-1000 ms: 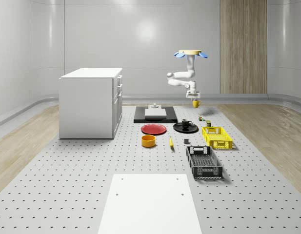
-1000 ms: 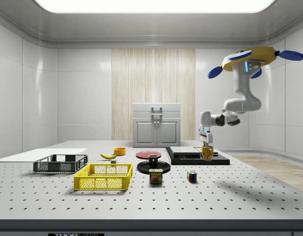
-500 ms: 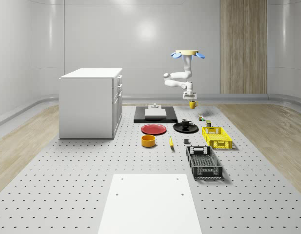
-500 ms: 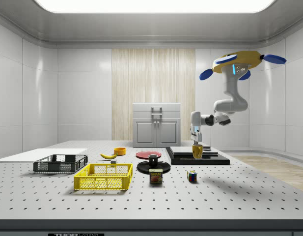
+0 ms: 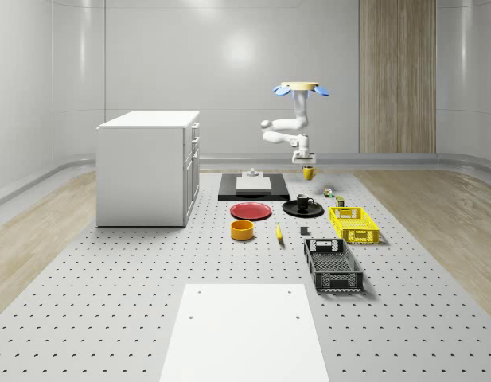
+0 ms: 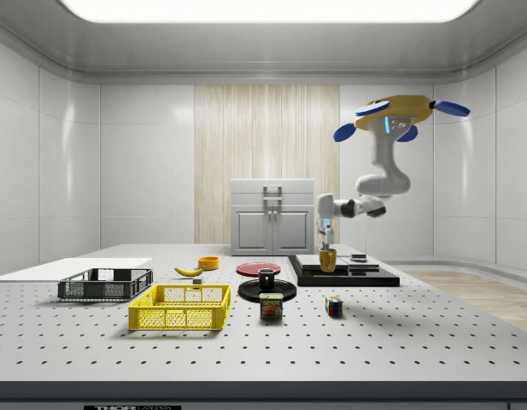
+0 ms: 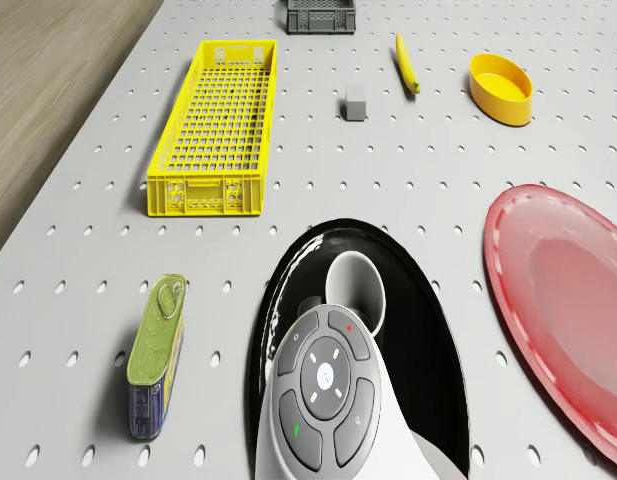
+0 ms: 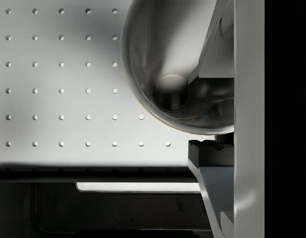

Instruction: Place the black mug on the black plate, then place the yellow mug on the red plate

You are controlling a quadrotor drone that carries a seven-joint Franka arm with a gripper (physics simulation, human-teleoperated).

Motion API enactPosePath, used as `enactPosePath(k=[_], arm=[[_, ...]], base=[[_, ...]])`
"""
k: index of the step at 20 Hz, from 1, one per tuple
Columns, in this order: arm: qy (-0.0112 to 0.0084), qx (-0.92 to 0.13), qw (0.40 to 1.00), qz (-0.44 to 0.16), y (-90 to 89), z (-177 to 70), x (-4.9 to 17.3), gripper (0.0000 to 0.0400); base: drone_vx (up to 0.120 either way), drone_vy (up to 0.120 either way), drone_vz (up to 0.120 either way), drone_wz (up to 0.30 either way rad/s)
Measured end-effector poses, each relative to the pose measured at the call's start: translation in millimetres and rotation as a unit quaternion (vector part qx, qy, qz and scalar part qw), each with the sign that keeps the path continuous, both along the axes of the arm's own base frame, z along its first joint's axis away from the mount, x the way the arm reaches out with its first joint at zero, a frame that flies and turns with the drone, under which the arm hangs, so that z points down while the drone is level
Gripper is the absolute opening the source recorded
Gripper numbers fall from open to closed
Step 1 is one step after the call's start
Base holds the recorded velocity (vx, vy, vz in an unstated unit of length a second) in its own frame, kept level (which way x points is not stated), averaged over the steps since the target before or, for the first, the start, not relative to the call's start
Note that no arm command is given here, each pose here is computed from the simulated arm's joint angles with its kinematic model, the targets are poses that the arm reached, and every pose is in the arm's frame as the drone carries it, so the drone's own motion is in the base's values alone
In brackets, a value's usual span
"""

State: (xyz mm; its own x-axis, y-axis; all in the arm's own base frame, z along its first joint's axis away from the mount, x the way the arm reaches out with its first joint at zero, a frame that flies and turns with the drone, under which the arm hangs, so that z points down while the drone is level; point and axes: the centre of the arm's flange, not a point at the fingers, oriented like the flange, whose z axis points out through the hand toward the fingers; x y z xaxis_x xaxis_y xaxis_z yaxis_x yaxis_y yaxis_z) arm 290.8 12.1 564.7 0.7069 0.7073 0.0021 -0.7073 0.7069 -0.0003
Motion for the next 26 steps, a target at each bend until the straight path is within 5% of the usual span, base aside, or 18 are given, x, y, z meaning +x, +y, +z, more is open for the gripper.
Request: enactPosePath(k=[26], arm=[[0.0,0.0,1.0,0.0,0.0,0.0,0.0,0.011]], base=[[0.12,-0.12,0.0,0.0]])
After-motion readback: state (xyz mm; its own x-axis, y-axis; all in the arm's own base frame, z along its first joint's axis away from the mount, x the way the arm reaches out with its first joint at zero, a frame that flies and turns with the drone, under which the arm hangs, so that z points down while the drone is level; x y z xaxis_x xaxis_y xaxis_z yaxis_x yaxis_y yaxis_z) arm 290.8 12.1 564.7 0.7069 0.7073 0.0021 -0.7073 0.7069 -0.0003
